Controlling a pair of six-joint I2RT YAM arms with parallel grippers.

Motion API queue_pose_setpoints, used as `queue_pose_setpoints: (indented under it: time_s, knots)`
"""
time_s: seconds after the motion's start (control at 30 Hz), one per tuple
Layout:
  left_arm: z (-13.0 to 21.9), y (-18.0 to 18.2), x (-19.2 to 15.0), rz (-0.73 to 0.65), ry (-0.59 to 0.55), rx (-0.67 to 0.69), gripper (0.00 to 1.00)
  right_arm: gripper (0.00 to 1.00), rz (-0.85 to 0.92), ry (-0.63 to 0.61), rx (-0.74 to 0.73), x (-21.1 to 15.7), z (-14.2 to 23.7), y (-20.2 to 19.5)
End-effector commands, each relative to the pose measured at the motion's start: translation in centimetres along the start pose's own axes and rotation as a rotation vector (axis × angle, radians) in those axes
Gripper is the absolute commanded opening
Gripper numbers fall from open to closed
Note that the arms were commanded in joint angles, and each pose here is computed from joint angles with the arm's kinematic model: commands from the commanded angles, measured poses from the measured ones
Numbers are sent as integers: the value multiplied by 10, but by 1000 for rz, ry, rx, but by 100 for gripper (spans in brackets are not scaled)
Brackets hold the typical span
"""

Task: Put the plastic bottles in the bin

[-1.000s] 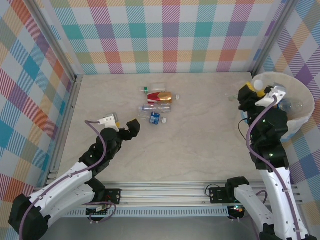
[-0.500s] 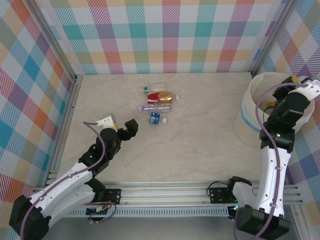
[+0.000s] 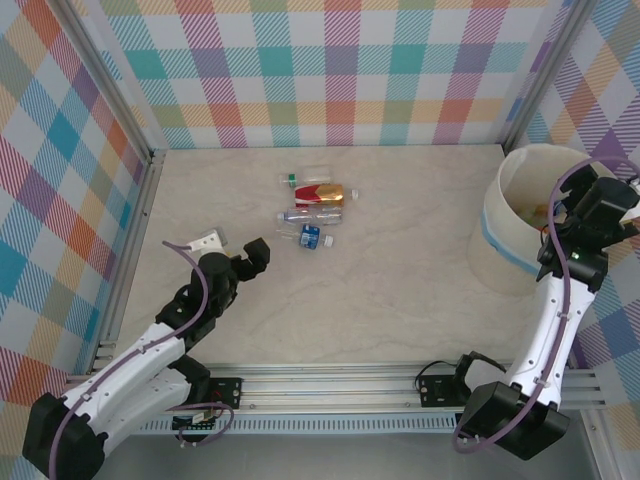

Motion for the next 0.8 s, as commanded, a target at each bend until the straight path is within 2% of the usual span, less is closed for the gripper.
queue_pose_setpoints:
  time_s: [0.0,0.17,0.43,0.67,0.77]
  knots:
    - [-6,-4,4,41,65,-5,100,100,-28,3,107,17,22,11]
    - [-19,-1,1,83,114,12,100,100,5,57,330,21,39,40]
    - [-27,4,-3,114,172,33,100,100,126,157,426,5,43,65]
    - [-33,9,-5,173,210,48,100,100,407,362,1085,-67,87,164]
    - [-36,9,-6,200,235,51,100,100,541,402,1256,-110,103,197]
Point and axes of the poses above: each hand's point on the last joint's axis, 136 mm out from that joint toward the fingers, its own z axis back along the fingers, its own y axis along the line the jaws close on, x = y × z, the point moved 7 cm from there along z, back along the fingers, and after that the axes turned 7 degrees about z, right-handed, at the moved point
